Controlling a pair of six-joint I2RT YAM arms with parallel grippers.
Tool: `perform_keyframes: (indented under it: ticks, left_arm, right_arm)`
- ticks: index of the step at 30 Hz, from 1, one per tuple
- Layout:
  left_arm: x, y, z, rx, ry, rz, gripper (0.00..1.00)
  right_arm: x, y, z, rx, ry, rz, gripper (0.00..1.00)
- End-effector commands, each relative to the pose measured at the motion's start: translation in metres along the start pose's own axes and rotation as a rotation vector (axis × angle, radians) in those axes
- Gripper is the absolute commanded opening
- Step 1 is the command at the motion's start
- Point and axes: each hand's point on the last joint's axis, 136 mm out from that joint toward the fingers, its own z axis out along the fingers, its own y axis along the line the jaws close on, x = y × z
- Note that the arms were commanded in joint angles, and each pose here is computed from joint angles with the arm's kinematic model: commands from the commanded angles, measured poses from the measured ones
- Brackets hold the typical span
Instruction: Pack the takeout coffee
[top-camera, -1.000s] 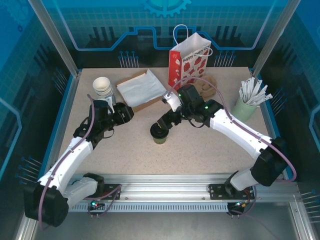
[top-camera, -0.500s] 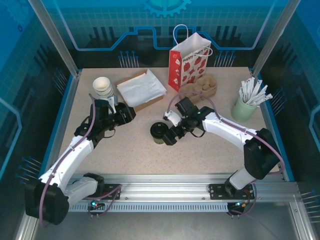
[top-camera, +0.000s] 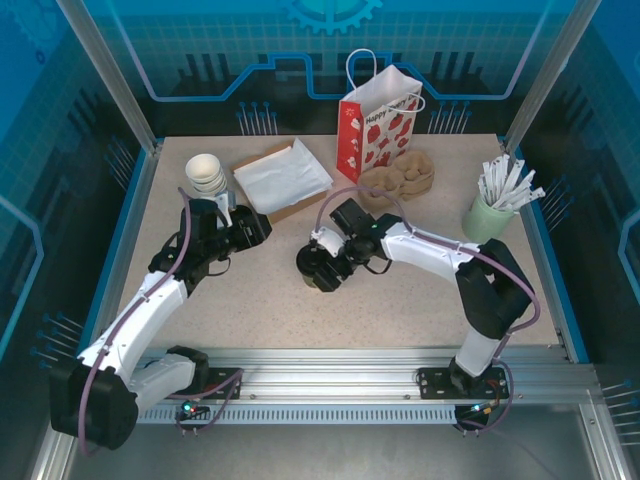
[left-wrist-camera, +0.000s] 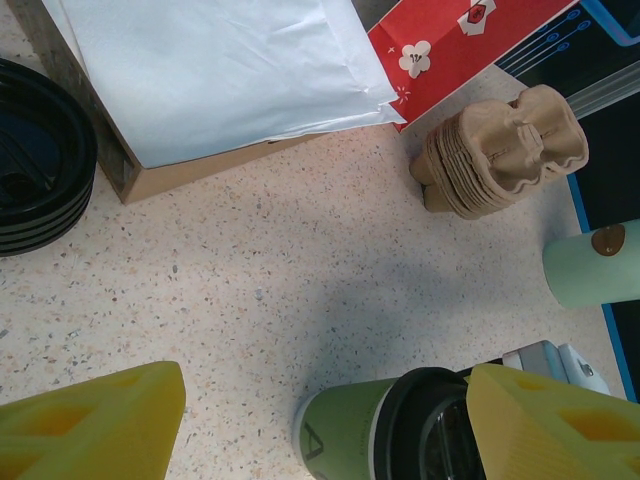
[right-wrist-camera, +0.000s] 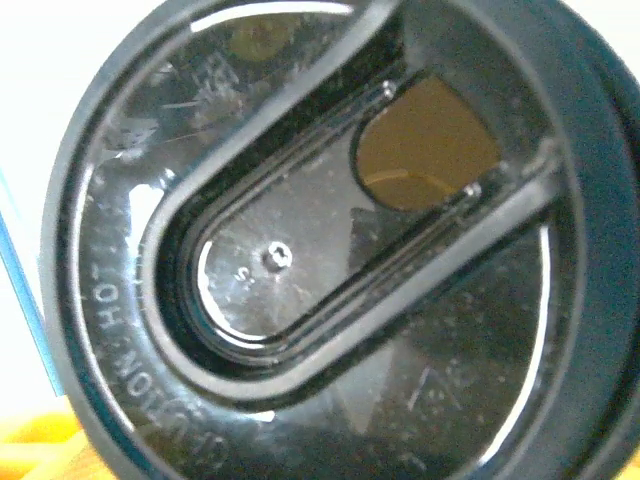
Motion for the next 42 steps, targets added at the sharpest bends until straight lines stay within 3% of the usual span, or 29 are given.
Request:
perform_keyframes:
  ticks: [1, 14, 20, 23, 28, 31, 36, 42]
  left_arm:
    - [-0.003, -0.003, -0.005, 0.011, -0.010, 0.031, 0.76]
    - [0.000, -0.001, -0.006, 0.005, -0.004, 0.040, 0.76]
    - [-0.007, -0.020, -0.014, 0.072, -0.014, 0.036, 0.76]
    - [-0.010, -0.042, -0.016, 0.119, -0.020, 0.081, 0.76]
    - [-0.006, -0.070, -0.007, 0.155, 0.008, 0.164, 0.76]
    - [-0.004, -0.081, -0.001, 0.172, 0.027, 0.189, 0.76]
    - [-0.005, -0.093, 0.005, 0.191, 0.044, 0.207, 0.76]
    - [-0.005, -0.096, 0.008, 0.192, 0.051, 0.217, 0.76]
  right_arm:
    - [-0.020, 0.010, 0.005, -0.027, -0.033, -0.038, 0.77]
    - [-0.041, 0.013, 0.016, -0.021, -0.039, -0.053, 0.75]
    - [-0.032, 0.001, -0.040, 0.053, -0.077, -0.023, 0.84]
    - [-0.039, -0.033, -0.083, 0.135, -0.158, 0.080, 0.83]
    - [-0.034, -0.152, -0.144, 0.498, -0.200, 0.333, 0.79]
    - [-0.031, -0.205, -0.165, 0.645, -0.202, 0.387, 0.75]
    - [-0.030, -0.263, -0.169, 0.725, -0.157, 0.417, 0.69]
    - [-0.037, -0.298, -0.154, 0.746, -0.092, 0.369, 0.66]
